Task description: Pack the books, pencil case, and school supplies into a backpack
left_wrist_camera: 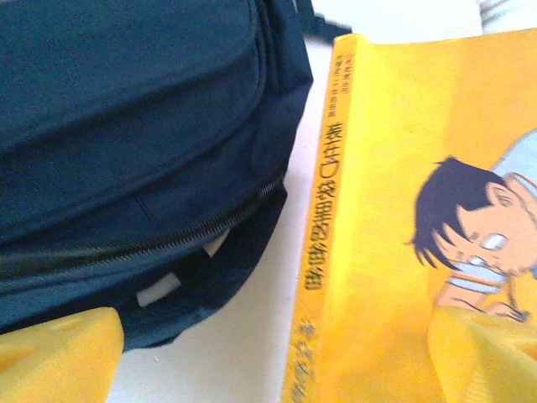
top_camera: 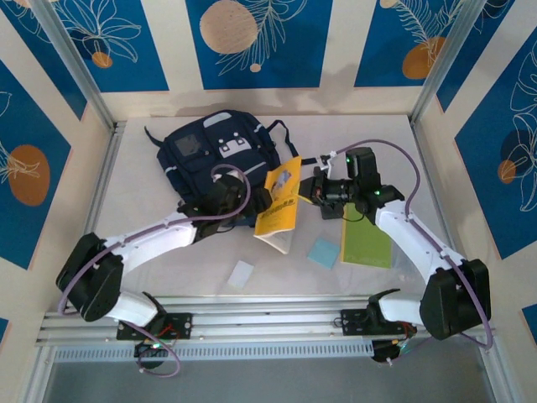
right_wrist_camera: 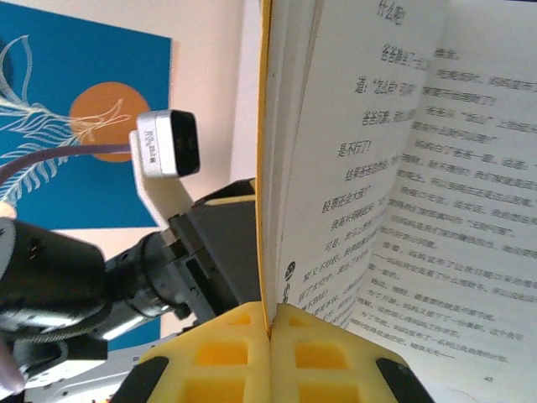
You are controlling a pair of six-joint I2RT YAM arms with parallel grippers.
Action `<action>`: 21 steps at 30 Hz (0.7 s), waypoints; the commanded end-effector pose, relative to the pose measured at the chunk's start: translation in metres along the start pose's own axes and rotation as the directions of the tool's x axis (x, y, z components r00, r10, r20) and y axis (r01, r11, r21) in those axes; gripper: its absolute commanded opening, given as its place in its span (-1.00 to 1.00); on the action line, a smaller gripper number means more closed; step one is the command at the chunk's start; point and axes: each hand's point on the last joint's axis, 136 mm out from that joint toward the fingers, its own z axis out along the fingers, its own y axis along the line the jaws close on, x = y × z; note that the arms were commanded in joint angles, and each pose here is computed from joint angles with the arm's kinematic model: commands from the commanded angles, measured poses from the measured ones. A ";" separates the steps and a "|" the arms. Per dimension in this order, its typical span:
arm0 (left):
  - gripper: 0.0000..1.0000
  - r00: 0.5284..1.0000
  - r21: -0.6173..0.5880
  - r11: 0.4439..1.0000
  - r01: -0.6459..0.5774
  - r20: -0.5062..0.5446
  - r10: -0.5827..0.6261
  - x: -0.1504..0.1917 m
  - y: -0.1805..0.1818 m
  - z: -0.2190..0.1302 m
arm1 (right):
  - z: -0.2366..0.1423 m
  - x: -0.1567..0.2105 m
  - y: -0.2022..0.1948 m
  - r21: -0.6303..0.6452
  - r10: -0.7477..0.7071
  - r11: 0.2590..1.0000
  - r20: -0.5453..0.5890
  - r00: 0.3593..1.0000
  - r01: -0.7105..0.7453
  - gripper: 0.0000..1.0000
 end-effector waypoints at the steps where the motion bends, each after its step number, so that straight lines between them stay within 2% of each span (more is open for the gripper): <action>1: 0.88 0.999 -0.006 1.000 0.011 0.053 -0.011 -0.021 0.012 -0.017 | 0.002 -0.006 0.044 -0.139 -0.121 0.983 -0.026 0.992 0.117 -1.00; 4: 0.91 0.996 -0.032 0.999 0.033 0.087 -0.030 -0.035 0.031 -0.026 | 0.019 -0.009 0.047 -0.183 -0.160 0.972 -0.050 0.986 0.149 -1.00; 8: 0.91 0.993 -0.077 0.996 0.038 0.111 -0.030 -0.044 0.052 -0.033 | 0.048 -0.013 0.022 -0.211 -0.168 0.966 -0.088 0.982 0.147 -1.00; 14: 0.91 0.996 -0.123 0.992 0.028 0.090 -0.017 -0.036 0.068 -0.028 | 0.084 -0.016 -0.056 -0.121 -0.044 0.992 -0.155 0.987 0.026 -1.00; 21: 0.88 1.000 -0.143 0.990 0.012 0.024 -0.009 -0.025 0.075 -0.008 | 0.088 -0.010 -0.128 0.049 0.096 0.995 -0.150 0.984 -0.090 -1.00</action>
